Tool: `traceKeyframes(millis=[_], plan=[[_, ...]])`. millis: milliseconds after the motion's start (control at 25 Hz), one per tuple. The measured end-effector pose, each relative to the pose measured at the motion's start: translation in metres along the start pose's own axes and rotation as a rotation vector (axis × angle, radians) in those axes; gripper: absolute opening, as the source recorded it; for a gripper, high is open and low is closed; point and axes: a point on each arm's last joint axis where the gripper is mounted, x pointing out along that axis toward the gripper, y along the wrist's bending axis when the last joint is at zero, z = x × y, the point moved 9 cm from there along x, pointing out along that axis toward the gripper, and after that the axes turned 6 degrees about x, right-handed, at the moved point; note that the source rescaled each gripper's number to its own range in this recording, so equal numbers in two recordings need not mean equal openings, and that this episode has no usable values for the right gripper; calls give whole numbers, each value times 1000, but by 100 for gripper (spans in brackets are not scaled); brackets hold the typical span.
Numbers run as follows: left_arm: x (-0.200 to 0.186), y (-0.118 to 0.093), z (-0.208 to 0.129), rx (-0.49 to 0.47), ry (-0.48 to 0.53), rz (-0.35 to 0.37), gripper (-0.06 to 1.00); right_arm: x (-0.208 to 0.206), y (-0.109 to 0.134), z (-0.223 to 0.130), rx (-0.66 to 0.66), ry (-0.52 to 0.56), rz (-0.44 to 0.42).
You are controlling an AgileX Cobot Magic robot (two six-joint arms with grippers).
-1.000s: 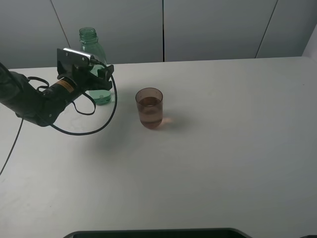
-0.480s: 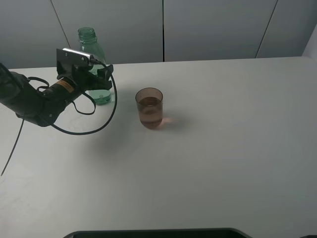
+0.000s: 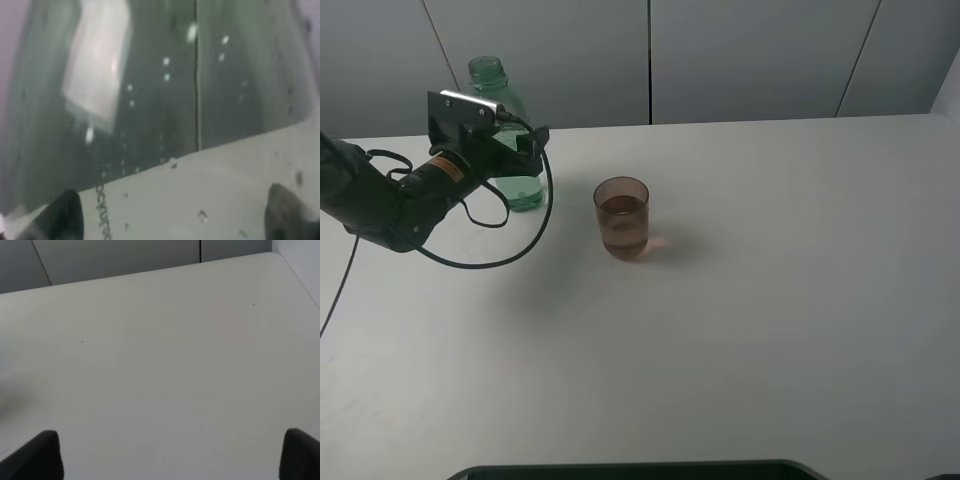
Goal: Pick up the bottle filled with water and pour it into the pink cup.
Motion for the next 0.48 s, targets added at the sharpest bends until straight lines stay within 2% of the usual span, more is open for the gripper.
traceKeyframes(millis=[320, 480], plan=[[-7, 6, 78, 35, -165, 4, 98, 0, 0, 0, 0, 0, 0], [-13, 10, 108, 33, -195, 11, 97, 0, 0, 0, 0, 0, 0]])
